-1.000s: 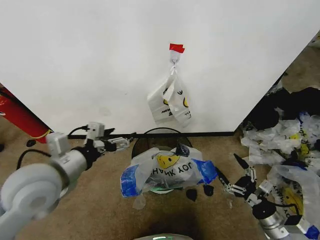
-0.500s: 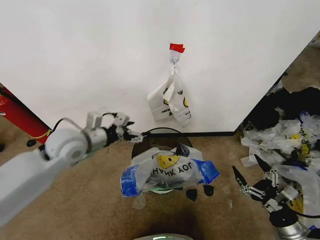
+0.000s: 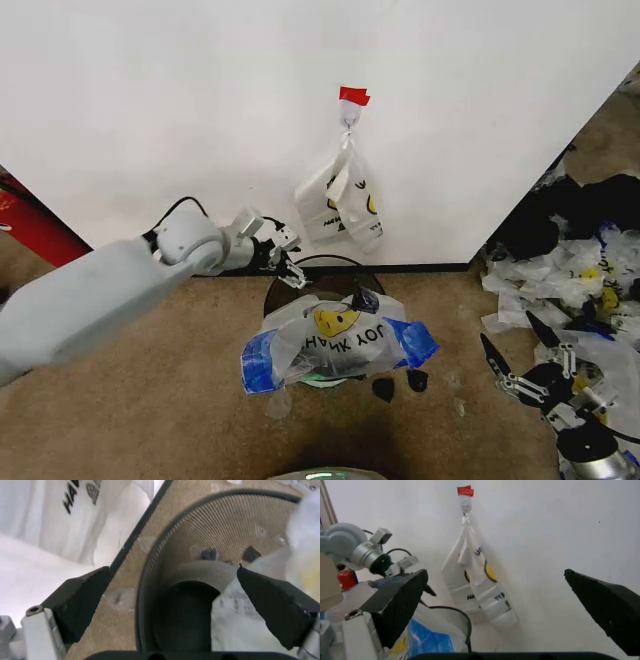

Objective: Pick up the garbage bag from the wall and place it over the trash bin.

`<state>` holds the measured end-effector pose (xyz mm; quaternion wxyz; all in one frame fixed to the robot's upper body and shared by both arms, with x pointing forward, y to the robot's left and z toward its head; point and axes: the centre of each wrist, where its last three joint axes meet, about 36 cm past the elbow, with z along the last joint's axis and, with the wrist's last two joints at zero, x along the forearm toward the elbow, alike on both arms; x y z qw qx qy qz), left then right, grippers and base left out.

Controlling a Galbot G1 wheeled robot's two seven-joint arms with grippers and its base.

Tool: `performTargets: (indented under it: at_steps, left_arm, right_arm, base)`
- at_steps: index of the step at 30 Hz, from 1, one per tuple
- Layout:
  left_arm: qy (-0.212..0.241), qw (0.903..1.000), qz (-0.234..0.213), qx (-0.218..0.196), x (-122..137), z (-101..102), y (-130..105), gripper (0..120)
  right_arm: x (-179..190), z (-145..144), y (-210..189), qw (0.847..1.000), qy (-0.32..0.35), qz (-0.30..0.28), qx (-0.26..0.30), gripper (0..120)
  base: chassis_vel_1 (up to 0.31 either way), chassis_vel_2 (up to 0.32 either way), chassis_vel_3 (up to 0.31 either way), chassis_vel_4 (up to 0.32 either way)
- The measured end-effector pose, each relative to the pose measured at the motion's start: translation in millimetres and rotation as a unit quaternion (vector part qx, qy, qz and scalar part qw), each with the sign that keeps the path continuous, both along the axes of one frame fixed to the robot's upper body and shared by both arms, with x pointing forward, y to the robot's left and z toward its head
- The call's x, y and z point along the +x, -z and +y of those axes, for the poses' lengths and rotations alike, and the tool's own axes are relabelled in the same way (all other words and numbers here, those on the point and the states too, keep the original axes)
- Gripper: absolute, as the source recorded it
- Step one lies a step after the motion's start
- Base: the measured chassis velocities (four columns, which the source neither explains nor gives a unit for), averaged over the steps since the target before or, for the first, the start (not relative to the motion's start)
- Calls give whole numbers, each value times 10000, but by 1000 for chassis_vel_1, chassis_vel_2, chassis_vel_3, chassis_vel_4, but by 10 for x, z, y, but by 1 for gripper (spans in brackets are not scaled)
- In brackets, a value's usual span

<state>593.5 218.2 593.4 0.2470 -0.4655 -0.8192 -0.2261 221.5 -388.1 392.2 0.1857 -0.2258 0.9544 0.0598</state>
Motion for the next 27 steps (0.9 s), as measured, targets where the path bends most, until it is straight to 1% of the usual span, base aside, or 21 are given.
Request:
performTargets:
  at_steps: [3,5,8,11,12,13,14,17,19,20,21,22,24,26,27]
  left_arm:
    - [27,9999,-24,109,109,-52,59,100]
    - [32,9999,-9,148,135,-58,83,100]
    - [78,9996,93,272,201,-70,183,99]
    - [95,9988,178,454,262,-61,303,90]
    - [84,9987,197,464,273,-62,323,87]
    - [84,9987,197,464,273,-62,323,87]
    - [62,9986,226,470,293,-63,349,84]
    - [76,9987,247,430,289,-89,365,69]
    - [87,9988,247,422,279,-99,368,67]
    - [122,9988,246,402,253,-127,372,60]
    - [138,9988,248,389,241,-140,372,59]
    - [158,9989,257,366,227,-161,371,52]
    - [170,9987,284,375,232,-184,380,44]
    - [159,9986,300,405,253,-192,383,38]
    - [159,9986,300,405,253,-192,383,38]
  right_arm:
    - [-9,7,1,10000,-2,26,0,100]
    - [-10,8,0,10000,-2,32,-2,100]
    - [-11,1,-13,10000,5,33,-17,100]
    - [-24,3,-3,10000,17,51,-11,100]
    - [-28,4,5,10000,19,58,-5,100]
    - [-28,4,5,10000,19,58,-5,100]
    - [-33,14,17,10000,16,64,17,100]
    - [-47,66,42,9999,36,114,122,100]
    - [-46,73,47,9998,44,113,126,100]
    - [-41,86,61,9998,56,114,125,100]
    - [-41,96,70,9998,60,119,129,100]
    - [-42,119,85,9998,56,127,142,100]
    - [-43,140,99,9998,44,143,147,100]
    - [-45,143,111,9998,40,156,130,100]
    - [-45,143,111,9998,40,156,130,100]
  base:
    - [0,0,0,0]
    - [0,0,0,0]
    - [0,0,0,0]
    - [0,0,0,0]
    - [0,0,0,0]
    - [0,0,0,0]
    - [0,0,0,0]
    - [0,0,0,0]
    - [0,0,0,0]
    - [0,0,0,0]
    - [0,0,0,0]
    - [0,0,0,0]
    - [0,0,0,0]
    - [0,0,0,0]
    - [0,0,0,0]
